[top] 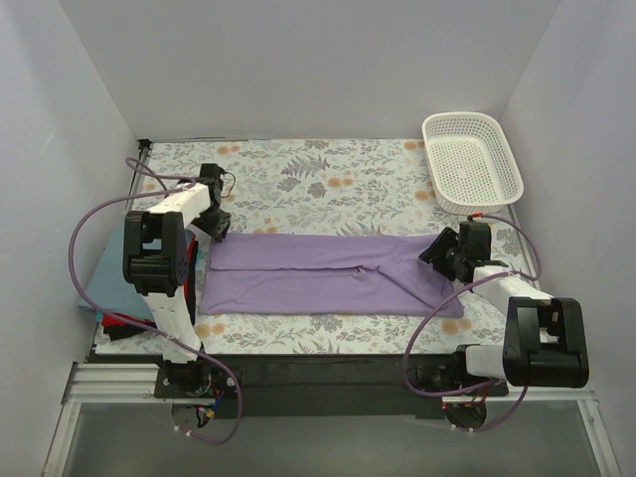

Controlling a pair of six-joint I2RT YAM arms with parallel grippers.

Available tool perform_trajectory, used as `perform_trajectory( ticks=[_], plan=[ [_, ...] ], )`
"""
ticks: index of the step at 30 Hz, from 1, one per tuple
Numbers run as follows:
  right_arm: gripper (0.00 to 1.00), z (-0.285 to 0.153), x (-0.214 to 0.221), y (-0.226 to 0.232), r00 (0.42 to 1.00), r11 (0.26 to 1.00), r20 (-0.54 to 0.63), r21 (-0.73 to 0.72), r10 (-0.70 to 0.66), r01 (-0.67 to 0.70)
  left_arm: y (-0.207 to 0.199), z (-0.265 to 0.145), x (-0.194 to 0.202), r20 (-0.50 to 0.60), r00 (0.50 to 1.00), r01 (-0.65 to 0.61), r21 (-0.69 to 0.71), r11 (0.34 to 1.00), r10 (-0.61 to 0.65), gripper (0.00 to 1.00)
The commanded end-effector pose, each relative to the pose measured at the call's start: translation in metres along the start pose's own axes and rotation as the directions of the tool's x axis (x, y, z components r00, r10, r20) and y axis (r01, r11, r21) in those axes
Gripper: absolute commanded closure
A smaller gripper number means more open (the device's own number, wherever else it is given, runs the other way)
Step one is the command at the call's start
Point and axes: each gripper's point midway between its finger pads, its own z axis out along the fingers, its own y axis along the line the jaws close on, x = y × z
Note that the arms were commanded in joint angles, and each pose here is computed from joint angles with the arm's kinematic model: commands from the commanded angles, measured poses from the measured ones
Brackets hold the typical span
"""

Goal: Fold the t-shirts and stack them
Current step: Fold the tshirt

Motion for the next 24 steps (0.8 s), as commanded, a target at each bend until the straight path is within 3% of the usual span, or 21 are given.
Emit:
perform_trajectory(
  ticks=[1,16,22,24],
  plan=[
    [0.4,-0.003,0.027,-0.016,0.996,0.999,-0.089,0.039,0.008,-0.005,0.006,0.021,-0.012,0.056,0.998,0.027,-0.063,0.998,-0.023,0.85],
    [0.39,0.016,-0.005,0.047,0.992,0.988,-0.121,-0.151,-0.033,0.014,-0.055,0.044,-0.047,0.028,0.999,0.026,0.023,0.999,-0.027,0.85],
    [0.35,0.001,-0.029,0.067,0.991,0.98,-0.097,-0.185,-0.094,0.074,-0.086,0.029,-0.056,0.015,1.0,0.005,0.142,0.99,-0.008,0.83],
    [0.34,-0.008,-0.034,0.072,0.988,0.977,-0.097,-0.188,-0.117,0.097,-0.097,0.012,-0.064,0.031,1.0,-0.01,0.208,0.978,0.004,0.77]
  ],
)
